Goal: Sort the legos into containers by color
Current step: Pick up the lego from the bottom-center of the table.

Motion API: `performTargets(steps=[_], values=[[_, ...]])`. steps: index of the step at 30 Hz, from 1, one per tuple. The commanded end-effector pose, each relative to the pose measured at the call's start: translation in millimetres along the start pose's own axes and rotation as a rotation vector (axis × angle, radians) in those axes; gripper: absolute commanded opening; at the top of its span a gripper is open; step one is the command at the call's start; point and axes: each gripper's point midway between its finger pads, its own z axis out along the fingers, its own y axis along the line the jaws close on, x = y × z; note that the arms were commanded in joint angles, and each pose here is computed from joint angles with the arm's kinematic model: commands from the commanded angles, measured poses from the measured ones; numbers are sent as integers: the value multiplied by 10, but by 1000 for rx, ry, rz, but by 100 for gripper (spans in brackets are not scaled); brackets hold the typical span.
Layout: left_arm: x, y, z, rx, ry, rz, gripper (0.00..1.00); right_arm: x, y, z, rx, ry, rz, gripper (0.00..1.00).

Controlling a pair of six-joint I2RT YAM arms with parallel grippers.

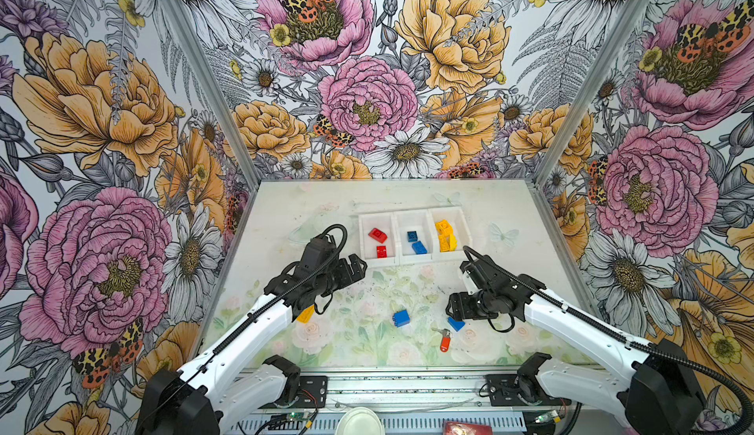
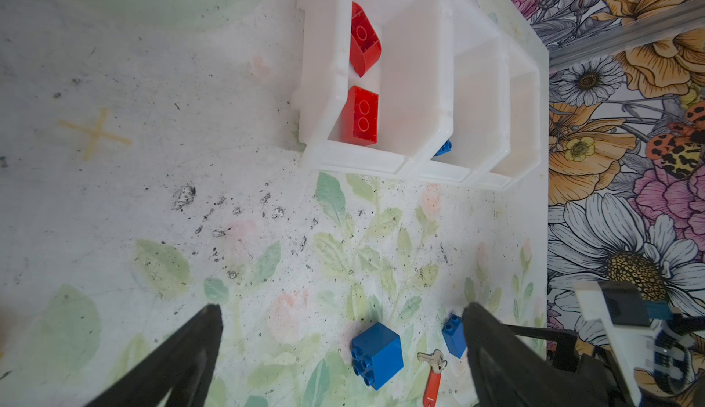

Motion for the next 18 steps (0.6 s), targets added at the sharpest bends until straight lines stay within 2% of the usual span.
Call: performTargets(steps=[1,18], values=[[20,-24,-10,12,-3,27,99,42,-95,52,57,2,9,76],[83,-26,-31,16,2,18,99,216,-116,232,156,62,-59,69]])
